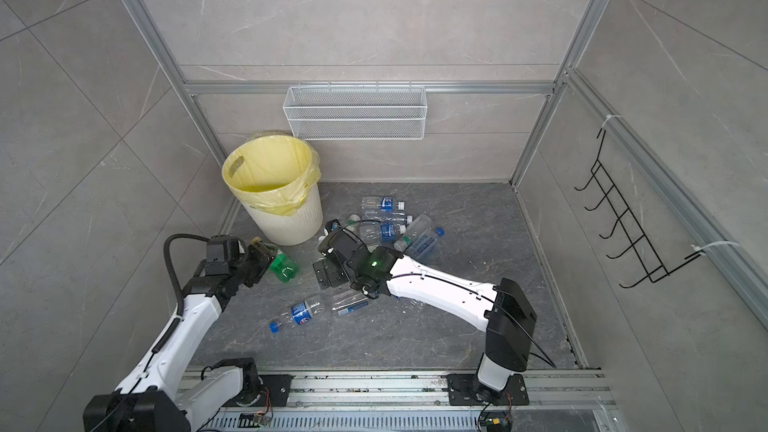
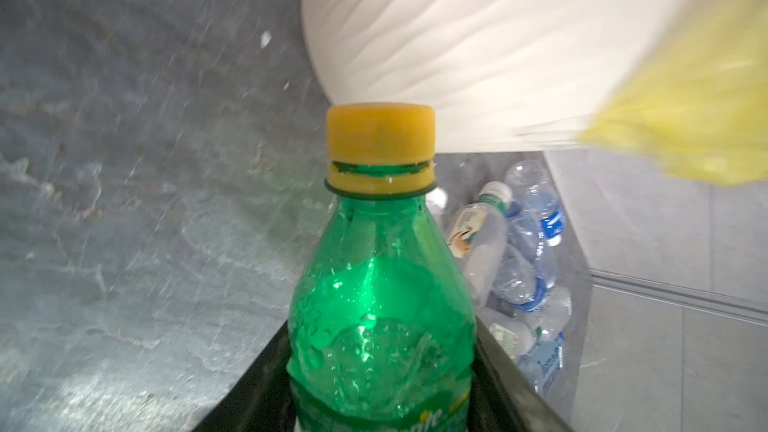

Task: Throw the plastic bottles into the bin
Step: 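Lift the second green bottle with the left gripper over the bin, then open the left gripper to release the green bottle into the bin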

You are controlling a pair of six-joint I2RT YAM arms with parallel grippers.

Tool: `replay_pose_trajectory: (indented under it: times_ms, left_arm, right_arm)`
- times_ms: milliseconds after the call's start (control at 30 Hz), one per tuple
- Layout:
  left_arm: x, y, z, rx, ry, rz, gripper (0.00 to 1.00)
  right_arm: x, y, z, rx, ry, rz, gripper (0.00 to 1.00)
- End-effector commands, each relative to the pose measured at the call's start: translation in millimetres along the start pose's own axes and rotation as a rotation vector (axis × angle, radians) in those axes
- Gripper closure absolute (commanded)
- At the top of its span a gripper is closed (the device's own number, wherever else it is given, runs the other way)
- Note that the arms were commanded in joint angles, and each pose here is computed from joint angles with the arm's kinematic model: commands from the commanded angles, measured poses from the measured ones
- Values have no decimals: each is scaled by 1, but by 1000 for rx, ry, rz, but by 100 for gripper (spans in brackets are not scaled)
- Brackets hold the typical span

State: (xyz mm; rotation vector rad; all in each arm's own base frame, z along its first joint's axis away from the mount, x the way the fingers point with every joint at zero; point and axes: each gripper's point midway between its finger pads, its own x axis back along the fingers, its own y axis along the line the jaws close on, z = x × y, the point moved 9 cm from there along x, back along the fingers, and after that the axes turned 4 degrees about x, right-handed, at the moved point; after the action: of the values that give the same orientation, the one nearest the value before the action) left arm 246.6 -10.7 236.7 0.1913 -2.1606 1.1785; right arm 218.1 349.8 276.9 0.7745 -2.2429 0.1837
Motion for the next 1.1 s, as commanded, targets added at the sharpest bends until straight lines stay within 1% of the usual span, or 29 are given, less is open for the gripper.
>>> replay_pose_trajectory:
  times_ms: [0, 67, 333, 433, 533, 600, 667, 767, 800, 867, 900, 933, 1067]
  left_arm:
    - [41, -39, -20, -142, -101, 115, 47]
    - [61, -59, -32, -185, -157, 156, 47]
    - [138, -148, -79, -327, -392, 404, 47]
    - [158, -178, -94, -383, -467, 486, 47]
    - [165, -200, -107, -423, -507, 525, 47]
    - [158, -208, -117, -426, -520, 515, 46]
    - [142, -215, -127, -429, -510, 490, 45]
    - [95, -222, -141, -423, -418, 415, 42]
    - [77, -222, -145, -418, -374, 384, 37]
    - [49, -220, -150, -387, -302, 307, 18]
    - [40, -218, -152, -375, -276, 282, 5]
    - [35, -217, -152, -365, -261, 275, 0]
    - [40, -221, -146, -381, -279, 317, 0]
  right_arm:
    - [17, 0, -14, -6, -43, -1, 0]
    - [22, 0, -19, -11, -56, -6, 0]
    - [39, -1, -31, -20, -94, -18, 0]
    - [44, -3, -31, -25, -102, -15, 0]
    - [47, -6, -31, -33, -105, -11, 0]
    - [49, -9, -31, -37, -106, -5, 0]
    - [50, -10, -30, -39, -105, -2, 0]
    - [50, -12, -29, -45, -102, 2, 0]
    - [50, -13, -28, -47, -99, 4, 0]
    - [51, -13, -27, -51, -97, 4, 0]
    - [51, -14, -26, -53, -95, 5, 0]
    - [52, -14, -25, -56, -95, 6, 0]
    - [55, -19, -19, -56, -92, 25, 0]
